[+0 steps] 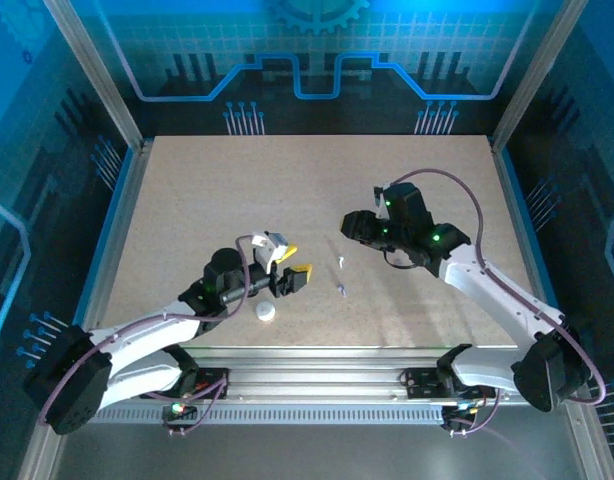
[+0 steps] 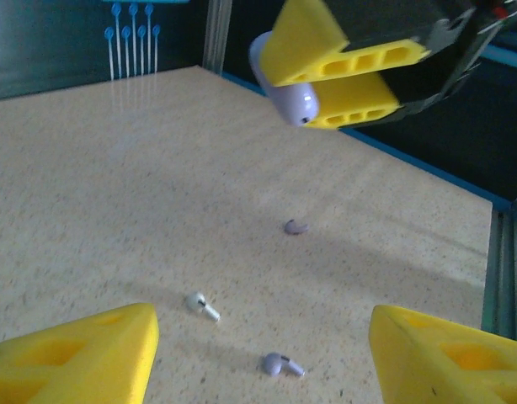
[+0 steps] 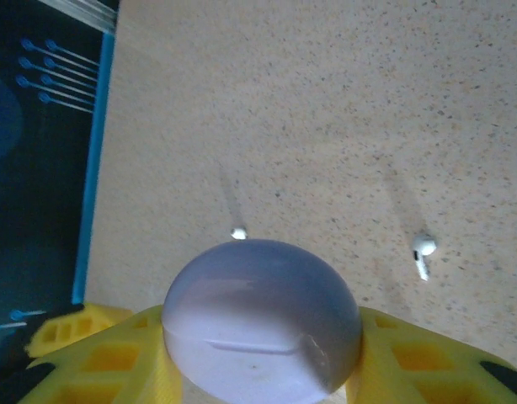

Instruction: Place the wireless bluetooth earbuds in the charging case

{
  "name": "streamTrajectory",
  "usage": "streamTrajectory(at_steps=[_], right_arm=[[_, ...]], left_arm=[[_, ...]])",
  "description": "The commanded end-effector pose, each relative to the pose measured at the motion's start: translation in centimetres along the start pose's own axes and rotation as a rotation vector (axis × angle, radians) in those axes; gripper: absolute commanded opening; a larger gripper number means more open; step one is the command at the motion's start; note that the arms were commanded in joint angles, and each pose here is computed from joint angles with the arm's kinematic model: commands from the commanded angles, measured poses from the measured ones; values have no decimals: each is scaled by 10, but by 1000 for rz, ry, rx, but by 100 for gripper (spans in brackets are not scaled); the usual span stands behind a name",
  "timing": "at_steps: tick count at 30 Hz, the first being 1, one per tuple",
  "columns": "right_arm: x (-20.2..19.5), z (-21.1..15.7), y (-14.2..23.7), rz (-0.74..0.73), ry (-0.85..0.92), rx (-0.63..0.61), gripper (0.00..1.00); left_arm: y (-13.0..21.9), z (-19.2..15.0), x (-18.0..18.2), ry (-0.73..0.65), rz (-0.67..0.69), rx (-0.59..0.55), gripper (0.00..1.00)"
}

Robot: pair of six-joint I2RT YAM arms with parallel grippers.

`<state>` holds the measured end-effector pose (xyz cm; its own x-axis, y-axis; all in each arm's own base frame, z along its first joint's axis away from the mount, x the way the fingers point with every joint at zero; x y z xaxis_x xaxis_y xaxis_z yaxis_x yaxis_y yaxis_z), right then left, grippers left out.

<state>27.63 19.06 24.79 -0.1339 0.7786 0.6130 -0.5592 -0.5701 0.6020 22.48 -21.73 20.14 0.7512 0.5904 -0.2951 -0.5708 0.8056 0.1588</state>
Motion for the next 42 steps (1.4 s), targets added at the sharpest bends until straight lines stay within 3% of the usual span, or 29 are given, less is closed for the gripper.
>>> streamTrajectory(at_steps=[1, 9, 16, 30, 42], right_arm=[[20, 10, 3, 108, -94, -81, 45], [47, 4, -1, 248, -158, -98, 45], [55, -9, 0, 263, -163, -80, 45], [69, -34, -7, 321, -146, -58, 45], [75, -41, 1, 354, -143, -64, 45]], left_arm=[[-7, 13, -8, -76, -31, -79, 68], [-19, 22, -16, -55, -37, -120, 68], [-17, 46, -19, -53, -6, -236, 67], [-17, 64, -13, -24, 42, -346, 67], [-21, 63, -13, 23, 24, -365, 57]])
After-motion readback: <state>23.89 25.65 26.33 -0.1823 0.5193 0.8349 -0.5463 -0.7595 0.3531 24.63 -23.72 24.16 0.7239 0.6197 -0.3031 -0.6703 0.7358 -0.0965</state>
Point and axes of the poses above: each hand's point on the last joint's axis, 136 mm out from that joint toward the fingers, its own y axis back along the fingers, its own x axis along the line the jaws close on, z = x × y, the point moved 5 cm from there along y, back along the fingers, and after that the axes turned 6 degrees about y, right-handed, at the moved point
